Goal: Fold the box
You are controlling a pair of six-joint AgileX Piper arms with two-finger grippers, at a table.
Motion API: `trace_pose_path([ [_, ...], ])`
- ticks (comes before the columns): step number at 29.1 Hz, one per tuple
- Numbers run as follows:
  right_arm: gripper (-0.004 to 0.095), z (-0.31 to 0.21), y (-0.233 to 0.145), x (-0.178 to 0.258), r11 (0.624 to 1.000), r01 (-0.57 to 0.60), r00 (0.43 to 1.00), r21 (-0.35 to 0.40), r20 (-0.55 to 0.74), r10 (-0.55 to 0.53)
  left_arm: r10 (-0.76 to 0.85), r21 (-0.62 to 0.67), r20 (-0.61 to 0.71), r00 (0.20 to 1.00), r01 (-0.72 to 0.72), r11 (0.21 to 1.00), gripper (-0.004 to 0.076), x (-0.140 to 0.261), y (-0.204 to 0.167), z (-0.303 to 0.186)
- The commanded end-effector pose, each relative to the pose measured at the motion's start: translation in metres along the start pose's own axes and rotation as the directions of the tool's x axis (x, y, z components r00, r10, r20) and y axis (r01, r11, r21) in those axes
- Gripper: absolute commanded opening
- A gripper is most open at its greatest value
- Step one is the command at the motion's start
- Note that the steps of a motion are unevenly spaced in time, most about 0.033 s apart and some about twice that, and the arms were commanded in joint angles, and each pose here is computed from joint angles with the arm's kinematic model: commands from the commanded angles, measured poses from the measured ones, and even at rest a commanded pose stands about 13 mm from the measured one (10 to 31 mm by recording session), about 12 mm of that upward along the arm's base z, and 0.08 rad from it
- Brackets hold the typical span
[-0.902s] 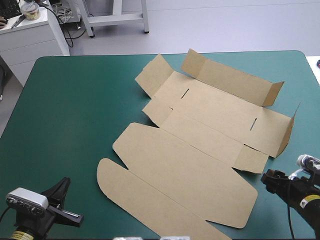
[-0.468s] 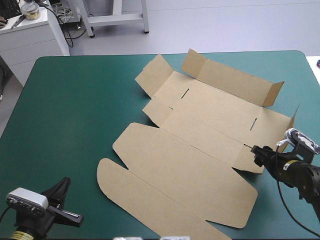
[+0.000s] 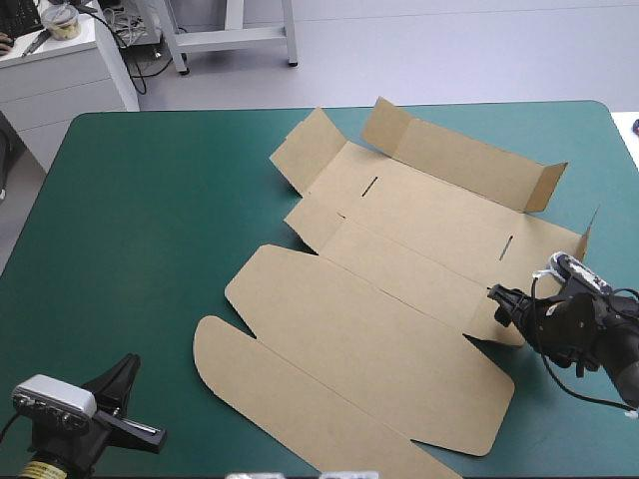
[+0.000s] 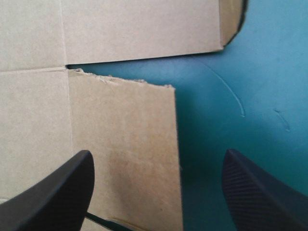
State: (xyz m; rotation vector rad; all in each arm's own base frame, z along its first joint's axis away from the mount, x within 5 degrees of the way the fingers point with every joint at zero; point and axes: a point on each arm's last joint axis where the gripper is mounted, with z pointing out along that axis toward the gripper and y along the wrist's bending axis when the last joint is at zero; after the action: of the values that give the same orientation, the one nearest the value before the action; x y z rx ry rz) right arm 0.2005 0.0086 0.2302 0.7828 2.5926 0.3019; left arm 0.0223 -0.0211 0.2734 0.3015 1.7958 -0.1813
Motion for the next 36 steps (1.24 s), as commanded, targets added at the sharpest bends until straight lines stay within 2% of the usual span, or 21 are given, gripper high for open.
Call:
trace_pose_path([
  [1, 0.0684, -0.004, 0.01, -0.013, 0.997, 0.015, 0.998, -0.072, 0.068, -0.01, -0.013, -0.019, 0.081, 0.997, 0.015, 1.0, -0.001, -0.013, 0.002, -0.002],
  [11, 0.0671, -0.002, 0.025, -0.014, 0.972, 0.008, 0.998, -0.235, 0.066, 0.008, -0.013, -0.019, 0.081, 0.997, 0.015, 1.0, -0.001, -0.013, 0.002, -0.002],
  [19, 0.0653, -0.002, 0.025, -0.009, 0.971, 0.011, 1.0, -0.24, 0.007, -0.01, -0.013, -0.019, 0.081, 0.997, 0.015, 1.0, -0.001, -0.013, 0.002, -0.002],
  [20, 0.0613, -0.002, 0.025, -0.008, 0.971, 0.016, 1.0, -0.238, 0.001, -0.016, -0.013, -0.019, 0.081, 0.997, 0.015, 1.0, -0.001, -0.013, 0.002, -0.002],
  [22, 0.0465, -0.002, 0.025, -0.008, 0.972, 0.02, 1.0, -0.235, -0.002, -0.021, -0.013, -0.019, 0.081, 0.997, 0.015, 1.0, -0.001, -0.013, 0.002, -0.002],
  [24, 0.0272, -0.002, 0.025, -0.008, 0.973, 0.026, 1.0, -0.231, 0.0, -0.027, -0.013, -0.019, 0.081, 0.997, 0.015, 1.0, -0.001, -0.013, 0.002, -0.002],
  [25, 0.013, -0.002, 0.024, -0.008, 0.973, 0.028, 1.0, -0.229, 0.001, -0.029, -0.013, -0.019, 0.081, 0.997, 0.015, 1.0, -0.001, -0.013, 0.002, -0.002],
  [27, -0.0021, -0.002, 0.024, -0.008, 0.974, 0.031, 0.999, -0.226, 0.002, -0.032, -0.013, -0.019, 0.081, 0.997, 0.015, 1.0, -0.001, -0.013, 0.002, -0.002],
  [36, -0.0005, -0.002, 0.024, -0.008, 0.974, 0.035, 0.999, -0.223, 0.003, -0.035, -0.013, -0.019, 0.081, 0.997, 0.015, 1.0, -0.001, -0.013, 0.002, -0.002],
])
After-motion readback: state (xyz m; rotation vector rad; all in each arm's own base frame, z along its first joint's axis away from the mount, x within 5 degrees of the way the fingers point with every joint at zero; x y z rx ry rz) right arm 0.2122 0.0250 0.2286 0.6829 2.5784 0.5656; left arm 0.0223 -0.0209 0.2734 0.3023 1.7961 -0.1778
